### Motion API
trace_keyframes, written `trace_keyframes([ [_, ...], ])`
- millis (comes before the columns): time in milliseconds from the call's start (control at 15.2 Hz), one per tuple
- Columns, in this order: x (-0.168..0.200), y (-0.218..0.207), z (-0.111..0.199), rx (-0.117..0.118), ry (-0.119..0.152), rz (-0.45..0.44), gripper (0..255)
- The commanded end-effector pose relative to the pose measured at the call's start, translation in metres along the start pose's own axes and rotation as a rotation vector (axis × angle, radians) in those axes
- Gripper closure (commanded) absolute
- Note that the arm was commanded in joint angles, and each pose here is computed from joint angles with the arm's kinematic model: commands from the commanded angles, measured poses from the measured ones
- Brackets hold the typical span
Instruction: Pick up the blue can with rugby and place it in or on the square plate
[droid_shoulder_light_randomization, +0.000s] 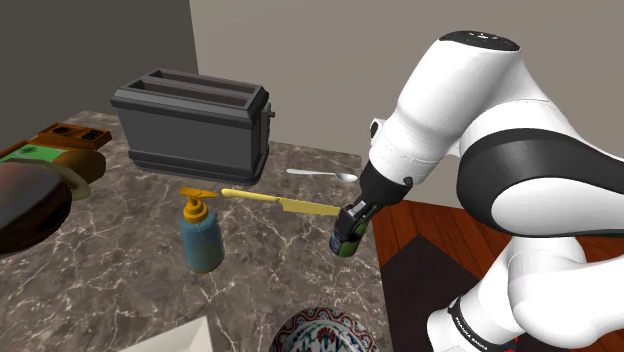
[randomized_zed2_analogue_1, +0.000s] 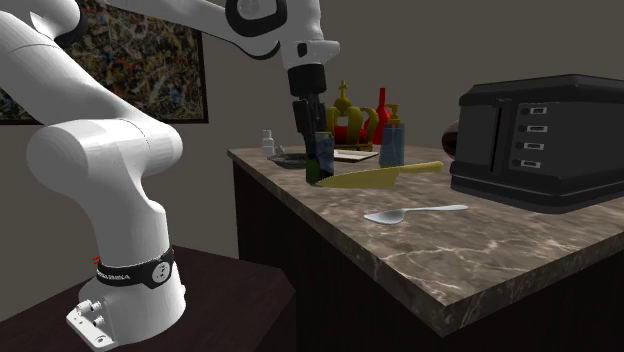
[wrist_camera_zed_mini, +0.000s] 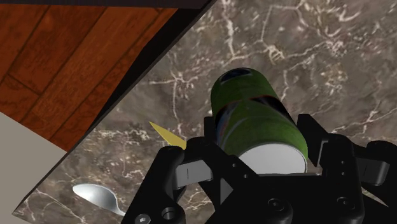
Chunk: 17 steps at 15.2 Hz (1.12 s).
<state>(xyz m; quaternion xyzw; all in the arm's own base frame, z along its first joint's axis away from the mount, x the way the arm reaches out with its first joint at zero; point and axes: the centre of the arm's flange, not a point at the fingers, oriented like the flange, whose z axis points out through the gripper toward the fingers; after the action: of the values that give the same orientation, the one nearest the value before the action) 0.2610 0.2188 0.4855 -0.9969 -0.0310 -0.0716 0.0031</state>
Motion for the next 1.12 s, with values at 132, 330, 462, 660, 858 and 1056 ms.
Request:
trace_keyframes([
  [132, 0.0, 0.0, 0.0, 0.0, 0.0, 0.0, 255],
  [330, 0.0, 0.0, 0.0, 0.0, 0.0, 0.0, 255],
  [462, 0.001, 0.0, -0.005, 0.0, 0.0, 0.0, 255],
  [660, 0.003, 0.0, -0.021, 0.0, 0.0, 0.0, 255],
  [858, 0.005, 0.0, -0.037, 0.0, 0.0, 0.0, 255],
  [1056, 0.008, 0.0, -0.052, 0.0, 0.0, 0.0, 255],
])
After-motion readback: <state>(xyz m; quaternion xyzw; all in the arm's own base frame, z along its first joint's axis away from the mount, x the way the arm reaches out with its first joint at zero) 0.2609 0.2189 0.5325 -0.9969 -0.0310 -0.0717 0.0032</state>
